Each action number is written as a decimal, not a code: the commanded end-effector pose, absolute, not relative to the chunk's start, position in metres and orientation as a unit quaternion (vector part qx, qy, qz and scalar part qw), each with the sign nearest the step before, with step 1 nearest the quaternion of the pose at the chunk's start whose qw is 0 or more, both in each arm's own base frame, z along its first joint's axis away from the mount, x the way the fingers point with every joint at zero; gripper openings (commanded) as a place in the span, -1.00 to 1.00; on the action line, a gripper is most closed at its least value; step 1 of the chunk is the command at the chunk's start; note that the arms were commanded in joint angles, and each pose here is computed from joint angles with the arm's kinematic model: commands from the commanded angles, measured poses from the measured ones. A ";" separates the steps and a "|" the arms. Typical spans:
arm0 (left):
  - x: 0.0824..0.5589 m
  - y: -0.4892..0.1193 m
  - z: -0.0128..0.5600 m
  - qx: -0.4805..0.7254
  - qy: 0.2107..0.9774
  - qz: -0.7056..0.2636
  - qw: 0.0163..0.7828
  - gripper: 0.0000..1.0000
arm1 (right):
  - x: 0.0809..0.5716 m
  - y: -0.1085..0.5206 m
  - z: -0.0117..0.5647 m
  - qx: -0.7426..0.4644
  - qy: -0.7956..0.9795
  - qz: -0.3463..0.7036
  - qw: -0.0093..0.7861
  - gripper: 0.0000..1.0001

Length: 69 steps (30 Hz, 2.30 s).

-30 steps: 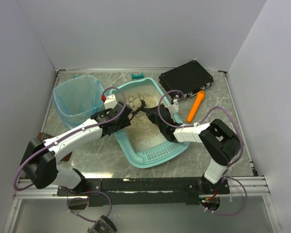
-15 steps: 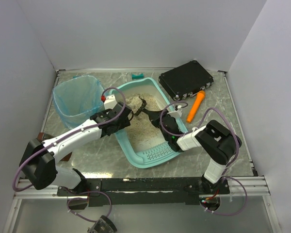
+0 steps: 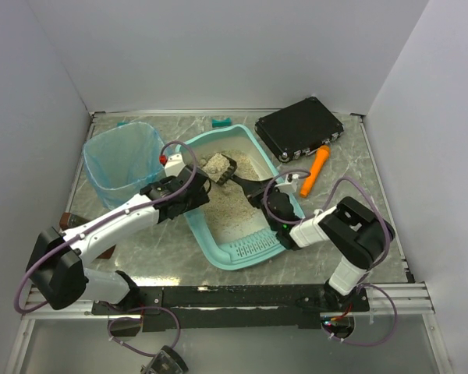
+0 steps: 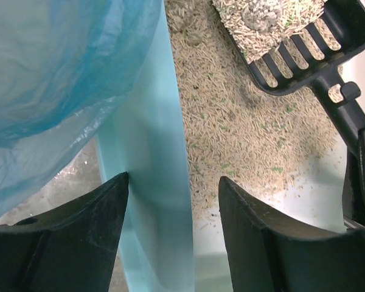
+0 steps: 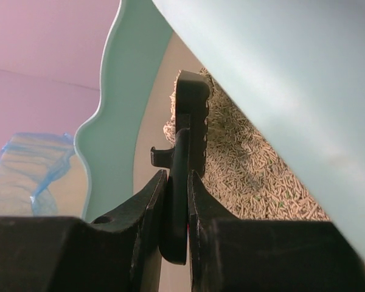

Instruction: Clean the litter box

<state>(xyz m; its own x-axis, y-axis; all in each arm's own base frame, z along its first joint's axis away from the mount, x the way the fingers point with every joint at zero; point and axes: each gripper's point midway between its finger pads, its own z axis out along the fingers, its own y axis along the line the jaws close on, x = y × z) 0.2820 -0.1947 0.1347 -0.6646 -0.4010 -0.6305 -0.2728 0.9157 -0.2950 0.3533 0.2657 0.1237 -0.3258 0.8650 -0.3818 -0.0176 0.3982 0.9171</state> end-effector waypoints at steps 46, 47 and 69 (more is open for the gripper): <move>0.234 -0.213 0.220 -0.088 0.881 -0.268 0.380 0.94 | 0.278 0.208 0.240 0.325 0.588 0.588 0.450 -1.00; 0.235 -0.211 0.224 -0.090 0.878 -0.266 0.387 0.94 | 0.280 0.210 0.242 0.321 0.591 0.587 0.451 -1.00; 0.205 -0.182 0.266 -0.086 0.825 -0.329 0.451 0.94 | 0.284 0.207 0.248 0.284 0.582 0.646 0.406 -1.00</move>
<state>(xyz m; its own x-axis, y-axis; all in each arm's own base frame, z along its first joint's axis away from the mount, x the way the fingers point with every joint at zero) 0.2048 -0.1869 0.2646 -0.5975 -0.4314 -0.6759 0.1563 0.7641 -0.6258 0.2841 0.2055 0.1992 -0.5047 0.8591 -0.0850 -0.0522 0.0679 0.9963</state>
